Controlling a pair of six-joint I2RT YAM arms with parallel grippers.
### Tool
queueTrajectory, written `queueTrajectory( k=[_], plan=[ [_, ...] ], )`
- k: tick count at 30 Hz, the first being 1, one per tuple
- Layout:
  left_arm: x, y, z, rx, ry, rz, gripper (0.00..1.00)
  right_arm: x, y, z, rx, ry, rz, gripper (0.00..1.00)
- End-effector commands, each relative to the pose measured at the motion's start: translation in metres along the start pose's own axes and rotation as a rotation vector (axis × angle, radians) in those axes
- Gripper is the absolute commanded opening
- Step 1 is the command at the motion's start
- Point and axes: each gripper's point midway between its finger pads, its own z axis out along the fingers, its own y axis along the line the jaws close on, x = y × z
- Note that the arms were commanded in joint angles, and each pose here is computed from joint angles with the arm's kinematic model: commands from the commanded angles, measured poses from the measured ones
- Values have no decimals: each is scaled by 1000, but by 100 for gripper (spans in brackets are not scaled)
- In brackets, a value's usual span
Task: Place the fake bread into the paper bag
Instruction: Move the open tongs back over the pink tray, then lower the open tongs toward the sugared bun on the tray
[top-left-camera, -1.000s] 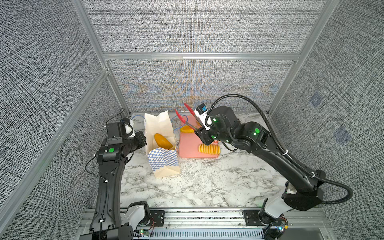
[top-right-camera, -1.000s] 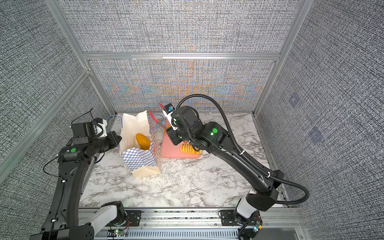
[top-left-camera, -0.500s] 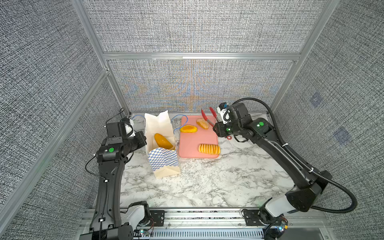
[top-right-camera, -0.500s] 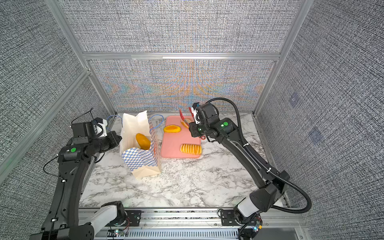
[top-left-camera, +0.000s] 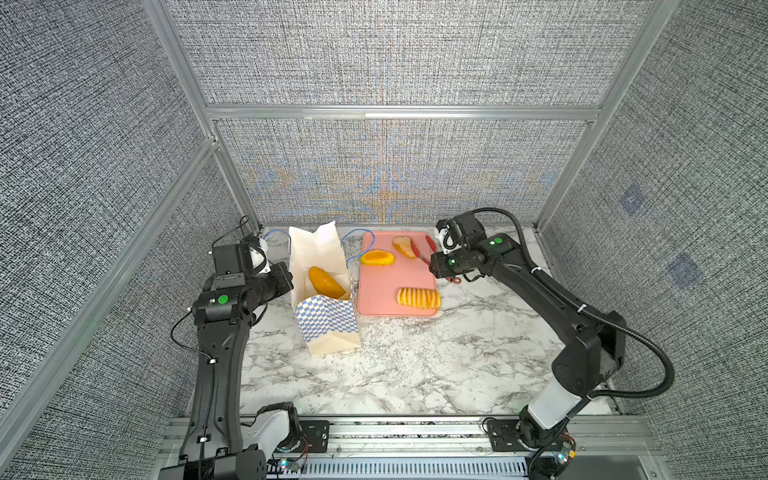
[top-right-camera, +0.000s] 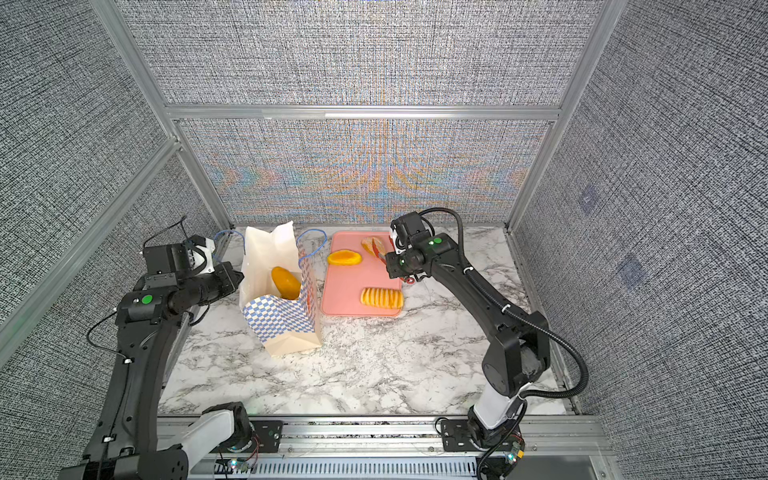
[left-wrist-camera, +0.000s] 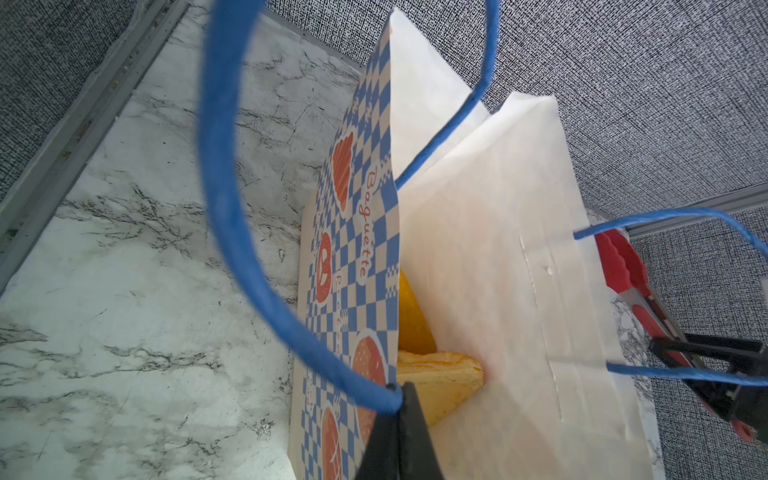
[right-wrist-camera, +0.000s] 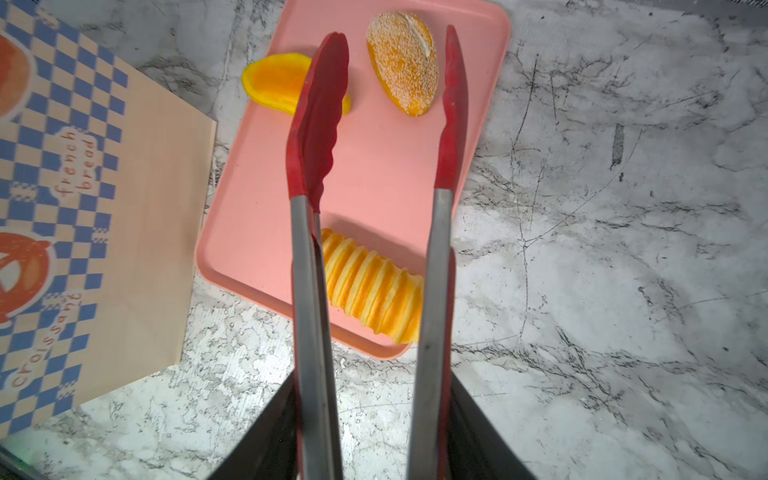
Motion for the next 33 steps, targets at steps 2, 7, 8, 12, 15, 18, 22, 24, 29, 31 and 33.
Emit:
queueTrajectory(
  k=[2,7,8,12,15,18,22,24,29,31,33],
  plan=[
    [-2,-2,0,12,-7,13,0,2,-3,18,18,43,-29,52],
    [-1,-2,1,15,-5,13,0,8,-7,42,31,108,-32,54],
    [-1,-2,1,15,-5,12,0,9,-8,46,32,116,-31,54],
    [-1,-2,2,16,-4,9,0,9,-11,58,34,135,-22,56],
    [-1,-2,3,19,-3,7,0,10,-12,67,37,150,-17,57],
    [0,-2,3,20,-2,10,0,11,-15,75,36,166,-14,58],
    [0,-2,4,20,-1,10,0,11,-15,84,36,178,-12,60],
    [1,-1,4,18,1,10,0,11,-15,89,36,185,-12,62],
    [2,-1,4,16,3,13,0,7,-16,100,38,195,-9,63],
    [2,-1,3,16,2,12,0,7,-17,104,39,200,-8,63],
    [2,-1,4,15,5,12,0,6,-16,107,38,202,-9,63]
  ],
)
